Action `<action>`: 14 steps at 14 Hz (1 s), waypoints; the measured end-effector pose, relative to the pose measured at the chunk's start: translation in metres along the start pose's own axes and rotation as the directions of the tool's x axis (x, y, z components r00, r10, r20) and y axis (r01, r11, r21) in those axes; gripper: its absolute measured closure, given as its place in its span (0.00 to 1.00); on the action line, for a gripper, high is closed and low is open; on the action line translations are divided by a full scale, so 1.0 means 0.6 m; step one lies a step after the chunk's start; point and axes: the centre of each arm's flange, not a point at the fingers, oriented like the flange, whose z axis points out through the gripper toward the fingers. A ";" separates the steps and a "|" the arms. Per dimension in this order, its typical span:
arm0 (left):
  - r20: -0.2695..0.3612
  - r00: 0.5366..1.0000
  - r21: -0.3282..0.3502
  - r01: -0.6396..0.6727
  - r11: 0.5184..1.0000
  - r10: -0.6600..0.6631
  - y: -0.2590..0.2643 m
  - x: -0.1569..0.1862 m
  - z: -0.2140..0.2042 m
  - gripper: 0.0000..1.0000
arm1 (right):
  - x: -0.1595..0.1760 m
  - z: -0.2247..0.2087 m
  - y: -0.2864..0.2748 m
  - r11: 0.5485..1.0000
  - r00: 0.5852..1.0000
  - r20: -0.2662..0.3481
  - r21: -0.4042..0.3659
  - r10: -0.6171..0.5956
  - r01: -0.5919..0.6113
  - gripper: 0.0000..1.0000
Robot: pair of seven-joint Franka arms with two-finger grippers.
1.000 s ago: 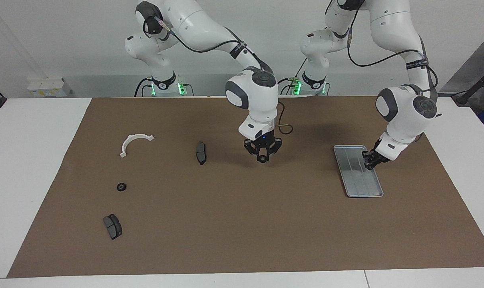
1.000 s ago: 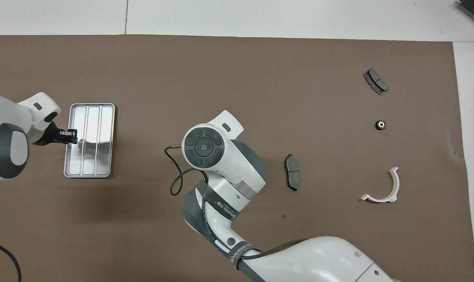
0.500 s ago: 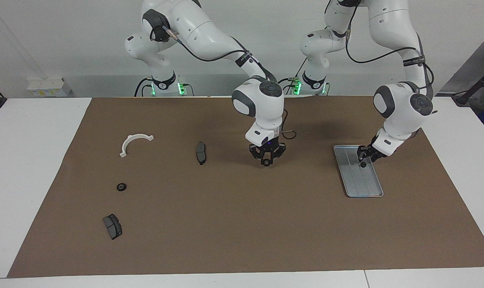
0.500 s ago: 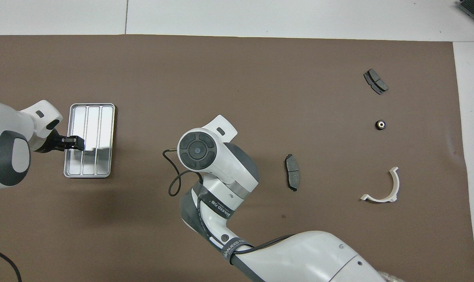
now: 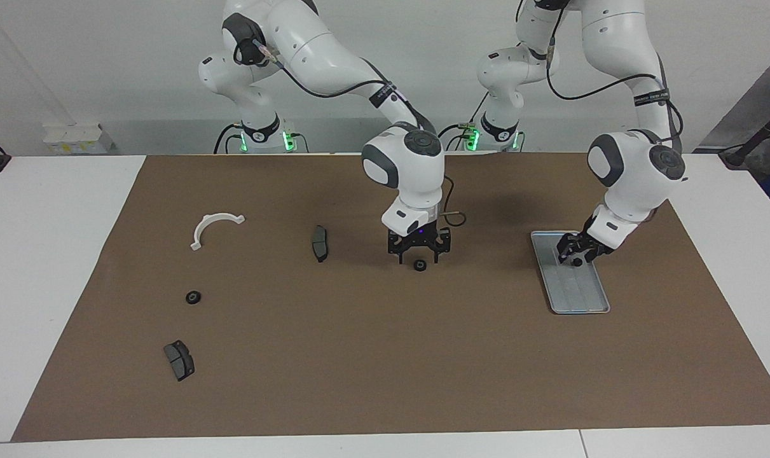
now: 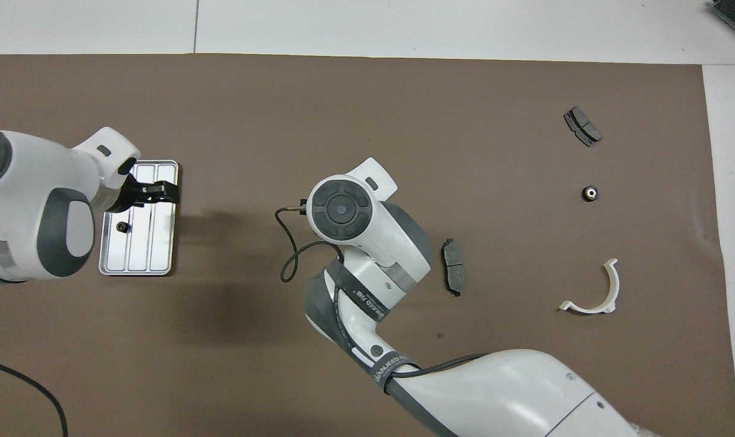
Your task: Pick bearing gear from pile to tray
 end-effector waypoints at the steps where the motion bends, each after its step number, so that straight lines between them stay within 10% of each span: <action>1: -0.016 1.000 -0.010 0.021 1.000 -0.021 0.057 -0.008 0.002 0.33 | 0.011 -0.006 0.033 1.000 1.000 -0.009 0.001 0.000 0.000 0.00; 14: -0.065 0.995 0.037 -0.076 0.996 0.078 0.435 -0.155 0.117 0.33 | 0.107 -0.066 0.502 0.988 0.993 -0.024 -0.093 0.118 -0.120 0.05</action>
